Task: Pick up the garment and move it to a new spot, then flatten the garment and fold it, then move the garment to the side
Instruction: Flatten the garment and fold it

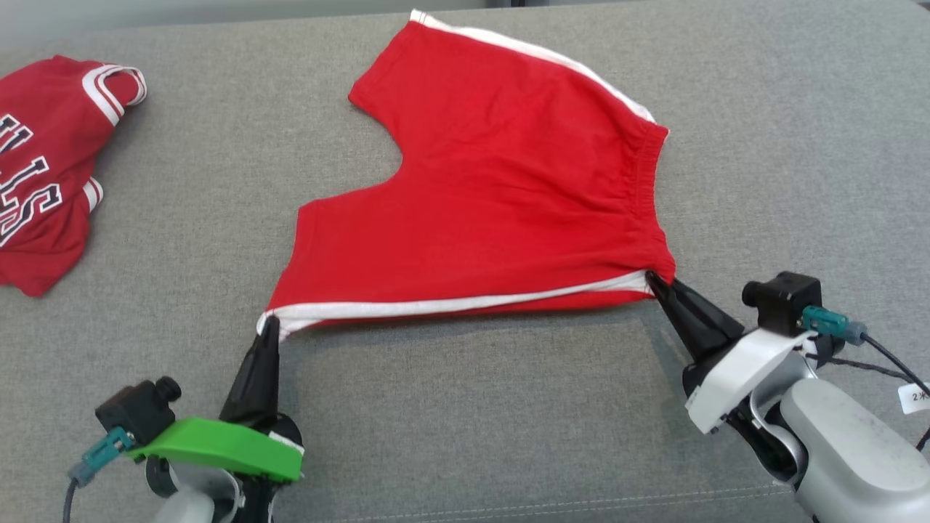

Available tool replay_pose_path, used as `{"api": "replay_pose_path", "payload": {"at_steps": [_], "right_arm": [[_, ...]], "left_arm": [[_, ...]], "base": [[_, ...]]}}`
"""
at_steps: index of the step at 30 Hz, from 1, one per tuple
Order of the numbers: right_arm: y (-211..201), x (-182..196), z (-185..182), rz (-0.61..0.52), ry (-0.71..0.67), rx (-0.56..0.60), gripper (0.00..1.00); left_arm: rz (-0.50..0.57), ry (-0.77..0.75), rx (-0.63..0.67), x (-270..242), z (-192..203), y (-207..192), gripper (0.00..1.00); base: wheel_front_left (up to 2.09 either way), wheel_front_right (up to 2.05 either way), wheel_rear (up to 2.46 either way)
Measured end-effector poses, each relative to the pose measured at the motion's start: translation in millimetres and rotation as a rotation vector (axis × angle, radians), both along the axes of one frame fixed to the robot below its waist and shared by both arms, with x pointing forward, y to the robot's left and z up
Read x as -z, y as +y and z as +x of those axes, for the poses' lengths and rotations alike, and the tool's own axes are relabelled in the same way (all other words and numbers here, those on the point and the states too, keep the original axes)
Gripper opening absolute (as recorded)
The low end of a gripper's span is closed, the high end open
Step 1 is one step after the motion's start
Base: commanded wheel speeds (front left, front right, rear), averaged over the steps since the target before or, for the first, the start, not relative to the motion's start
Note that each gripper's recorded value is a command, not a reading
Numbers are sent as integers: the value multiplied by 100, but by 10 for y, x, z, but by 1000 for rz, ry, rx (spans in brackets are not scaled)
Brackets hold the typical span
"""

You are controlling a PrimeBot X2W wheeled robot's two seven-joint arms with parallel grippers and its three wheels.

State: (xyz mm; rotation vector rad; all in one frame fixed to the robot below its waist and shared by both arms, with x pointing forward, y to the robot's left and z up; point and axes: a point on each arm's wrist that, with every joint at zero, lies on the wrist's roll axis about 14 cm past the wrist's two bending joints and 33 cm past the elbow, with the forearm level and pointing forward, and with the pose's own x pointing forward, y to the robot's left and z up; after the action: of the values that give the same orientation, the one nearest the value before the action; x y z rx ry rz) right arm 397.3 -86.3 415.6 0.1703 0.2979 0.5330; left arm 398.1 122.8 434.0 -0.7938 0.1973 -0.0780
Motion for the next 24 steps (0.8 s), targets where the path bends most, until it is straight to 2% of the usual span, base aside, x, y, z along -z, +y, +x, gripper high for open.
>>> {"api": "replay_pose_path", "payload": {"at_steps": [10,22,23,24], "right_arm": [[-219,170,-501,-47,58,55,0],[-188,226,-644,-81,63,55,0],[-182,227,-645,-81,63,55,4],[-177,223,-642,-79,62,57,27]], "left_arm": [[26,71,82,179,-531,-202,0],[64,105,135,295,-714,-303,0],[70,111,142,315,-726,-312,0],[79,117,150,339,-740,-322,0]], "base": [[0,0,0],[0,0,0],[0,0,0],[0,0,0]]}}
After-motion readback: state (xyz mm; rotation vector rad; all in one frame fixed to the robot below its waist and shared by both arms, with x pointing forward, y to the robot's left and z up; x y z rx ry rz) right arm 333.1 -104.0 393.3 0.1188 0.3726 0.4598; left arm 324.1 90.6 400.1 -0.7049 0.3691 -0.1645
